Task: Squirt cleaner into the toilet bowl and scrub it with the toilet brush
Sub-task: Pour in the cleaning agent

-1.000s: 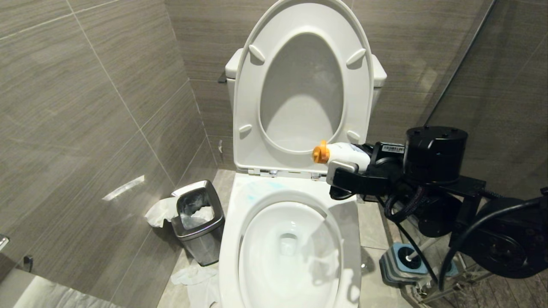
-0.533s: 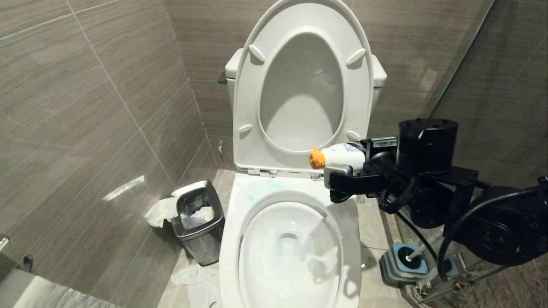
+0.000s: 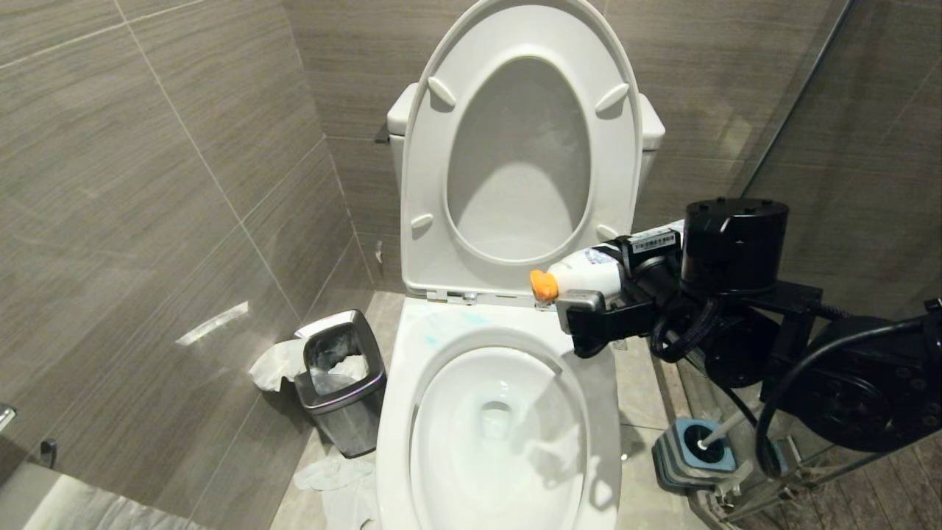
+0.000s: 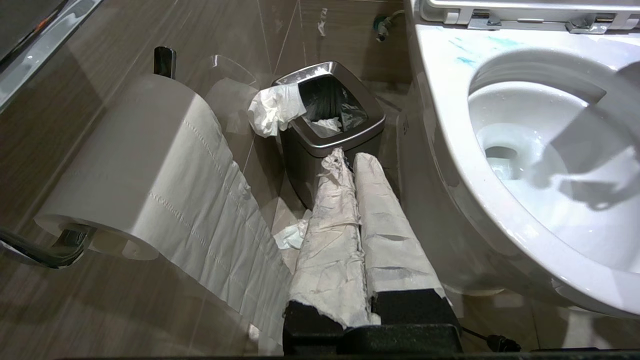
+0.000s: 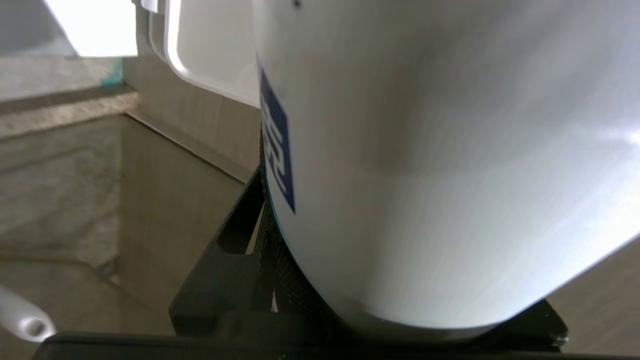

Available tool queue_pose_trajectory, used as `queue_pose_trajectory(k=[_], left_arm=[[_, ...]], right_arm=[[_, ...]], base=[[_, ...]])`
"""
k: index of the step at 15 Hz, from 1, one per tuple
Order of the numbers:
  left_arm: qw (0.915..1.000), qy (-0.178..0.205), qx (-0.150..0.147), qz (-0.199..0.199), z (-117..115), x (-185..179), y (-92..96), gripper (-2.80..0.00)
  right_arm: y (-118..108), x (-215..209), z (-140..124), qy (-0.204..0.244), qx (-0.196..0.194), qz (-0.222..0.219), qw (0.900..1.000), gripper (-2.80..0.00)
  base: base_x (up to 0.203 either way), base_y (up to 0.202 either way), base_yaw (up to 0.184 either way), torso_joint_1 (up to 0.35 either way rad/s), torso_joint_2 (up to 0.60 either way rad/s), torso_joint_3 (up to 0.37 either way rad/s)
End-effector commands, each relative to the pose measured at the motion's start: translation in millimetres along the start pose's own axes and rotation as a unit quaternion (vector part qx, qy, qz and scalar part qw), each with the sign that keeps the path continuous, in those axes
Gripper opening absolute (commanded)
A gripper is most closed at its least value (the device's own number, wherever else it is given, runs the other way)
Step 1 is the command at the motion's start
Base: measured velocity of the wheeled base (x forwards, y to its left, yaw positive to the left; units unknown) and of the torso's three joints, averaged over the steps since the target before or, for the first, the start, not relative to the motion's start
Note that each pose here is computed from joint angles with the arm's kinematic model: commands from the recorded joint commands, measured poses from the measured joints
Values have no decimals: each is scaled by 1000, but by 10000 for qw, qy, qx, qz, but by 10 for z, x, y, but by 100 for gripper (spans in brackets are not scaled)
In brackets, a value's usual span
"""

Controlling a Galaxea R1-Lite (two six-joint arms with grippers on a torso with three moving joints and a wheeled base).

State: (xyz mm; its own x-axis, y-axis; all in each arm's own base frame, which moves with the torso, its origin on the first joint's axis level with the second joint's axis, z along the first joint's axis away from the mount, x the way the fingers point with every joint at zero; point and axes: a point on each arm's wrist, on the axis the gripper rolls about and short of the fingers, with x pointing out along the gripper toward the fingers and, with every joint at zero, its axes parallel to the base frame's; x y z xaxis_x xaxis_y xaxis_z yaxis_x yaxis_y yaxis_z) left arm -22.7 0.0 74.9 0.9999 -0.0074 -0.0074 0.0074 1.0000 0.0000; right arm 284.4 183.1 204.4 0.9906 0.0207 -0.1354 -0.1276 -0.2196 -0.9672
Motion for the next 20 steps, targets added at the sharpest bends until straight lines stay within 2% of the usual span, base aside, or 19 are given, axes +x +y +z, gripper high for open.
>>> queue_pose_trajectory(k=[1, 7, 13, 20], left_arm=[[10000, 9, -3, 2, -4, 1, 0, -280], [10000, 9, 0, -1, -4, 1, 0, -280], [10000, 9, 0, -1, -4, 1, 0, -280], [10000, 9, 0, -1, -4, 1, 0, -280]], right_arm=[[-36, -4, -6, 22, -182, -65, 9998, -280], [-75, 8, 4, 14, -525, -126, 9985, -280], [-106, 22, 43, -10, -503, -176, 9986, -280], [-183, 52, 222, -180, -416, -316, 9985, -280]], base=[[0, 0, 0, 0, 0, 0], [0, 0, 0, 0, 0, 0], [0, 0, 0, 0, 0, 0], [0, 0, 0, 0, 0, 0]])
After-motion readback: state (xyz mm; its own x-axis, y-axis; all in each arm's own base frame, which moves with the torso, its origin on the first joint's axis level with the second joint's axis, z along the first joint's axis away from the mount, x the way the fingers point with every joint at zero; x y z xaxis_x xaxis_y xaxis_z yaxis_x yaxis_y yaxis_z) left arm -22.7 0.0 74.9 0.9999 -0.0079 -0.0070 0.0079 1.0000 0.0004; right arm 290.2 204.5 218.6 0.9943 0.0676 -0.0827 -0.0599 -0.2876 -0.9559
